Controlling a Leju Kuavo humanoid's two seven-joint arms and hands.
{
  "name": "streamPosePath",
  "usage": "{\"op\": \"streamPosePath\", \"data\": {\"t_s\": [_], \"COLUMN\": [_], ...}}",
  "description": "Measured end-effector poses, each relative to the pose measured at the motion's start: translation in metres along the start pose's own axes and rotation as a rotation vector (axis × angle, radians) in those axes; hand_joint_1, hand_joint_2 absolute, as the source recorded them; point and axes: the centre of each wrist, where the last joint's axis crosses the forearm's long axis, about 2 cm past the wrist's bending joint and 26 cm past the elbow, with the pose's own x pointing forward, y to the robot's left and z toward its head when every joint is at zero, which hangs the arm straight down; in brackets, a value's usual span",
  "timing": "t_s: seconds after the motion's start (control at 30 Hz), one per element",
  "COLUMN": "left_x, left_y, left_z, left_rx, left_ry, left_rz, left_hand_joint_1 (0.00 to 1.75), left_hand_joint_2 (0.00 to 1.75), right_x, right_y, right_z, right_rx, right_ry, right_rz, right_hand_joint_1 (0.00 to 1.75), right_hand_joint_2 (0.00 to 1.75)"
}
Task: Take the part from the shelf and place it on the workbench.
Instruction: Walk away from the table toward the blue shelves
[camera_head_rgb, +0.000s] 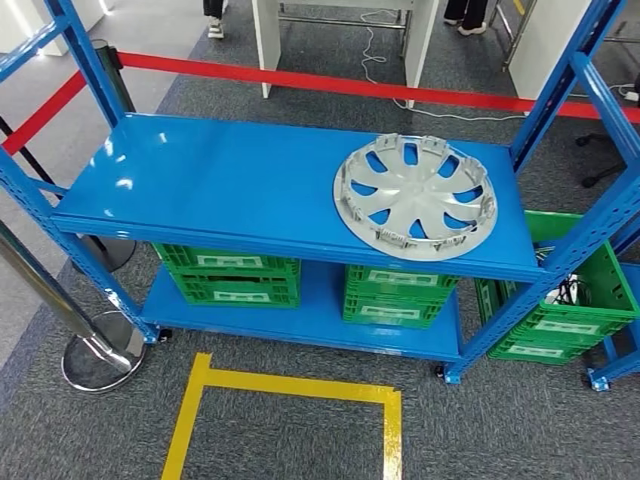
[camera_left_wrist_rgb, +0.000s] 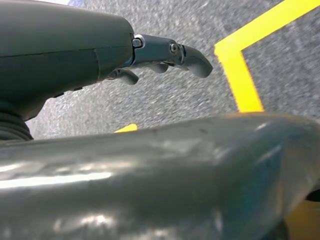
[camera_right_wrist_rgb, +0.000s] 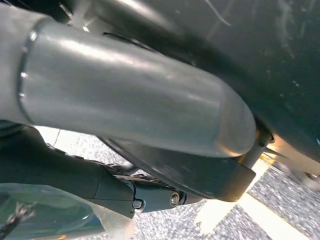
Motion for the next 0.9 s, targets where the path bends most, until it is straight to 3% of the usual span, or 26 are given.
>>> {"op": "streamPosePath", "data": {"t_s": [0.9], "left_x": [0.0021], "left_y": [-0.0009], "left_z": [0.0], "left_rx": [-0.004], "left_ry": [-0.003], "left_rz": [0.001], "left_hand_joint_1": [0.0], "left_hand_joint_2": [0.0], "right_x": [-0.0017], "right_y": [-0.0001], "right_z": [-0.0001], "right_rx": [0.0], "right_ry": [0.001], "right_rz": [0.0], "right_hand_joint_1": [0.0], "right_hand_joint_2": [0.0]}}
